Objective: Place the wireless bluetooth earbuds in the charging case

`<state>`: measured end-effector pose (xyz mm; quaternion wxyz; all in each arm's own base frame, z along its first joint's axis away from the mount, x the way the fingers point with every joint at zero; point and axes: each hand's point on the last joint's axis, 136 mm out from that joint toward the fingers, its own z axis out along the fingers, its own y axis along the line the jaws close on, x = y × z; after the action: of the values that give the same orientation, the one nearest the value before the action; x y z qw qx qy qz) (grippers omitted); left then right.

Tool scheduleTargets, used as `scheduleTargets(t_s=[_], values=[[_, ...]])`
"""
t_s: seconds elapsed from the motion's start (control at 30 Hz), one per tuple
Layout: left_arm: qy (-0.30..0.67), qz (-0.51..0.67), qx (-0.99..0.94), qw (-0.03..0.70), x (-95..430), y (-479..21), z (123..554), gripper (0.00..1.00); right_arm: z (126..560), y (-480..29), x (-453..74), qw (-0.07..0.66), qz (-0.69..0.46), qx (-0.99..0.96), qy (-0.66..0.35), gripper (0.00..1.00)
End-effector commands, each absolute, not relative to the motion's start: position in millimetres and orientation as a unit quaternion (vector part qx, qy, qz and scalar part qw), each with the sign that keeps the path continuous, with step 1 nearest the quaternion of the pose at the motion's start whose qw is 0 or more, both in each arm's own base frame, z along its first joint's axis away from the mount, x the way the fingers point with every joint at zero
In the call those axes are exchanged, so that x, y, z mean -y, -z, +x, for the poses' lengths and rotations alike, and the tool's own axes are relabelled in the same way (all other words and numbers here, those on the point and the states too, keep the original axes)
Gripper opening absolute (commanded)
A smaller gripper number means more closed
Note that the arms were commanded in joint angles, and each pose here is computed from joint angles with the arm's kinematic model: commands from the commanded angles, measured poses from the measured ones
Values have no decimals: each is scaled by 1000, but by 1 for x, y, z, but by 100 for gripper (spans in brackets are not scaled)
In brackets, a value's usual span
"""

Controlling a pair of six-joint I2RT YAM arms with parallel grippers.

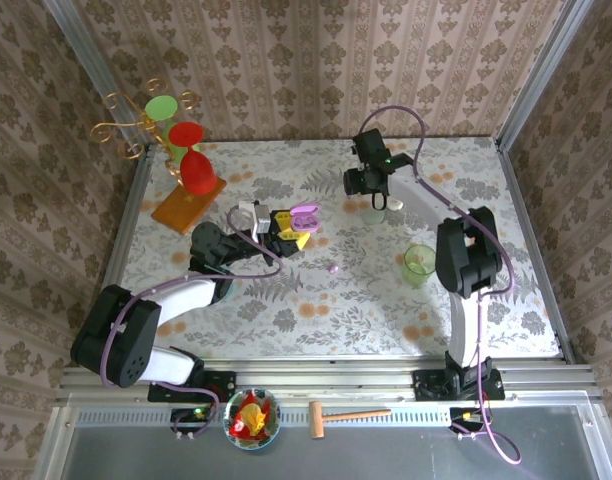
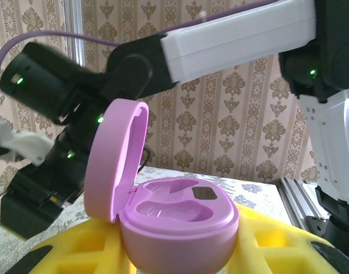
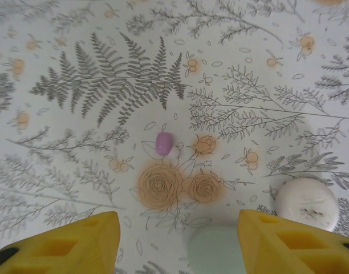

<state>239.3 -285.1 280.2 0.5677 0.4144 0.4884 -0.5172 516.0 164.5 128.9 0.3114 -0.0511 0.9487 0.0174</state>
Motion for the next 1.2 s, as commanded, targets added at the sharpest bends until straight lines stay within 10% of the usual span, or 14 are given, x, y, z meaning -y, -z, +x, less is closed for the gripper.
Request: scheduleTargets(t_s=[0.0, 1.17], values=[[516, 409, -480, 579, 281, -286, 239, 23, 520, -112, -161, 283, -46, -958, 21, 53], [518, 407, -485, 574, 280, -282, 237, 23, 558, -28, -182, 208, -124, -963, 117, 23]])
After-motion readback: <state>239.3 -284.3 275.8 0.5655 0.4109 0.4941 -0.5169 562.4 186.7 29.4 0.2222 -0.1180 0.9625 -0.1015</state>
